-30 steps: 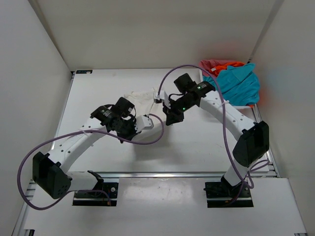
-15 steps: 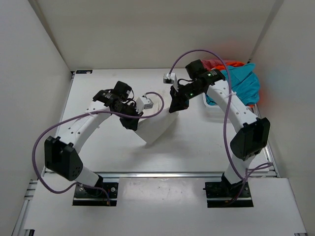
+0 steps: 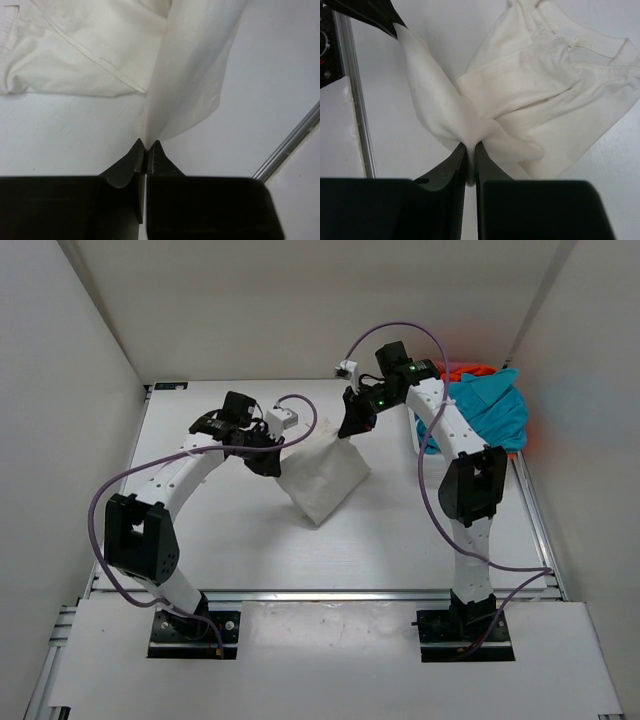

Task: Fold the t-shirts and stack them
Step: Fold the long partially folded tshirt into a neat square, then smooth out wrinkles on the folded tshirt

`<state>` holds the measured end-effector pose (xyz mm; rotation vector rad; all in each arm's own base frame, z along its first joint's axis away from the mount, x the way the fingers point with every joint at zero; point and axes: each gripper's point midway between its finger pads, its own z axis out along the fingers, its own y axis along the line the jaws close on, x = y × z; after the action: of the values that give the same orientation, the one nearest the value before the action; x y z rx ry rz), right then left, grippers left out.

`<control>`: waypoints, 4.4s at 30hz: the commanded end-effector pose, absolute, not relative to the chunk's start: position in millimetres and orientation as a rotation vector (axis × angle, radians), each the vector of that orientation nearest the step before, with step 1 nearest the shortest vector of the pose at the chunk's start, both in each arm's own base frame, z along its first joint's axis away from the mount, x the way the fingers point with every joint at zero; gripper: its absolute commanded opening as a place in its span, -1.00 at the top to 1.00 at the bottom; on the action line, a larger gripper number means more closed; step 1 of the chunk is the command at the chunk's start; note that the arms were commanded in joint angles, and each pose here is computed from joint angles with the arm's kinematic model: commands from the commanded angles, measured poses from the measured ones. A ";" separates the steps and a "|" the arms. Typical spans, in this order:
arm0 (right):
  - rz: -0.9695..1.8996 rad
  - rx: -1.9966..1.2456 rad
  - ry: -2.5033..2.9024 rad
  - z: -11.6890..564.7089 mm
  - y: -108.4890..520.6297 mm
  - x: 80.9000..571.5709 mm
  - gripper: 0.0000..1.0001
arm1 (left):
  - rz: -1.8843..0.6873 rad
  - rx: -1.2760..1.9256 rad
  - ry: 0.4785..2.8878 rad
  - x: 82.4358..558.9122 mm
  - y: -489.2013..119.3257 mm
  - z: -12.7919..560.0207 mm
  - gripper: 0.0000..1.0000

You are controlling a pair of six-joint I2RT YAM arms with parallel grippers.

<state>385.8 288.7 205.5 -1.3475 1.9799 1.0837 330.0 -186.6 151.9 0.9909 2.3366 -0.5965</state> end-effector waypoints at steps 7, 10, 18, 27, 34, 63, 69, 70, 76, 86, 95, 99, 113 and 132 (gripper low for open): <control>0.978 -1.306 1.905 205.4 305.7 442.4 1.00 | -0.626 0.758 2.297 380.0 -178.0 152.7 1.00; 0.947 -1.276 1.922 193.8 313.9 459.2 0.98 | -0.628 0.682 2.298 393.0 -173.2 146.0 1.00; 0.763 -1.031 1.972 168.7 327.0 534.5 0.26 | -0.542 0.493 2.309 434.0 -148.7 125.6 0.98; 0.596 -0.862 1.976 179.0 302.6 580.1 -0.06 | -0.187 0.277 2.350 495.8 -87.1 113.7 -0.53; 0.631 -0.968 2.001 207.3 289.6 544.9 0.00 | -0.295 0.313 2.343 468.2 -100.2 153.6 -0.65; 0.879 -0.874 2.154 168.7 261.7 369.8 -0.11 | -0.451 0.785 2.486 341.2 -179.5 103.1 -0.68; 0.816 -0.640 2.162 131.2 255.5 416.9 -0.20 | -0.352 0.797 2.474 349.0 -167.8 103.3 -0.69; 0.814 -0.592 2.204 118.2 252.6 419.0 -0.22 | -0.340 0.787 2.477 351.8 -164.9 103.7 -0.68; 0.749 -0.481 2.238 94.9 239.7 449.8 -0.29 | -0.310 0.787 2.486 358.2 -163.6 97.8 -0.69; 0.694 -0.391 2.366 37.7 226.4 461.3 -0.42 | -0.295 0.807 2.486 361.3 -168.9 94.2 -0.70; 0.859 -0.452 2.420 25.4 251.7 431.0 0.12 | -0.221 0.814 2.467 368.5 -160.2 98.9 -0.71; 0.927 -0.490 2.423 29.2 255.1 403.1 0.45 | -0.191 0.794 2.459 373.6 -153.2 102.6 -0.71; 1.006 -0.936 2.336 44.5 253.1 272.1 0.44 | -0.140 0.738 2.468 379.0 -124.1 99.6 -0.70; 0.724 -0.700 2.102 103.6 277.8 469.7 -0.13 | -0.447 0.523 2.406 469.9 -175.3 102.5 -0.65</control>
<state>458.4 266.2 108.9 -0.7057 2.1109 0.7487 461.1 -163.8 87.7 0.5971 2.4356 -0.3480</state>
